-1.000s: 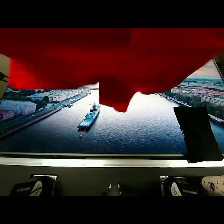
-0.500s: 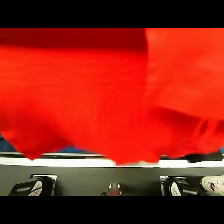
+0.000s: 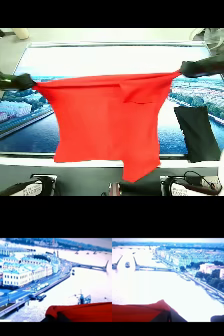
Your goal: Fold the shirts.
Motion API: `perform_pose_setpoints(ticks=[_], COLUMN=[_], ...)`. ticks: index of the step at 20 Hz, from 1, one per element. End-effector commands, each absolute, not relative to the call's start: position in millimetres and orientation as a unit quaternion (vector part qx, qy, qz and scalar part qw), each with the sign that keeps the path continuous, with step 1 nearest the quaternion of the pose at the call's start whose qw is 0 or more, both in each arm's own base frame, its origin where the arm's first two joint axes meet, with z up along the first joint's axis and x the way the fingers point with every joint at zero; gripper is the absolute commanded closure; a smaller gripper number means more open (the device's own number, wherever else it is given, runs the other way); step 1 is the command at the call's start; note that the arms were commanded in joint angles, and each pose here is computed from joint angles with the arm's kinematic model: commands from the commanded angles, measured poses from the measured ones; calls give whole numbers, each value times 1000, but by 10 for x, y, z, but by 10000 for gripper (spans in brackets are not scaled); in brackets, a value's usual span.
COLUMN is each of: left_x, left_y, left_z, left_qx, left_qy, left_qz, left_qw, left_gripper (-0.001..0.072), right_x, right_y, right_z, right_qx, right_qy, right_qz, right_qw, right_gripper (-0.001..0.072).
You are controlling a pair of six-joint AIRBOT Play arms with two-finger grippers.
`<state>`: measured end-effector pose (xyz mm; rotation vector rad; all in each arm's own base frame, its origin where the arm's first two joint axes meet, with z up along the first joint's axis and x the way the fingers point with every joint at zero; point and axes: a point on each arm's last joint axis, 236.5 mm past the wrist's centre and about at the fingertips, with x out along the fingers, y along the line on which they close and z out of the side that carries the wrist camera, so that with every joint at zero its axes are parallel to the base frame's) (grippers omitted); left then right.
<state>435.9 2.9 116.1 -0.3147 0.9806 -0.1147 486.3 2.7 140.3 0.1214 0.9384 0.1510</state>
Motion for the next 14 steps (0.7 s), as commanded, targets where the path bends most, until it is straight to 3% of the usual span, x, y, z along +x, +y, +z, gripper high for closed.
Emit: perform_pose_setpoints(ticks=[1,6,9,11,14], left_x=[4773,5415,5510,5239,4433], left_y=[-1,87,128,64,127], left_z=[206,-44,41,38,-400], left_qx=[-206,-214,-185,-156,-138], left_qy=[523,480,464,513,662], left_qz=[-52,-46,-58,-96,-74], left_qw=[825,850,864,838,733], left_gripper=[685,685,684,684,685], right_x=[5395,5905,5862,5442,4511], right_y=[307,329,334,374,436], right_z=[286,118,173,97,-299], right_qx=[96,154,152,131,112], right_qy=[497,428,433,511,675], right_qz=[70,33,36,46,58], right_qw=[859,890,888,848,727], right_gripper=[699,698,697,697,698])
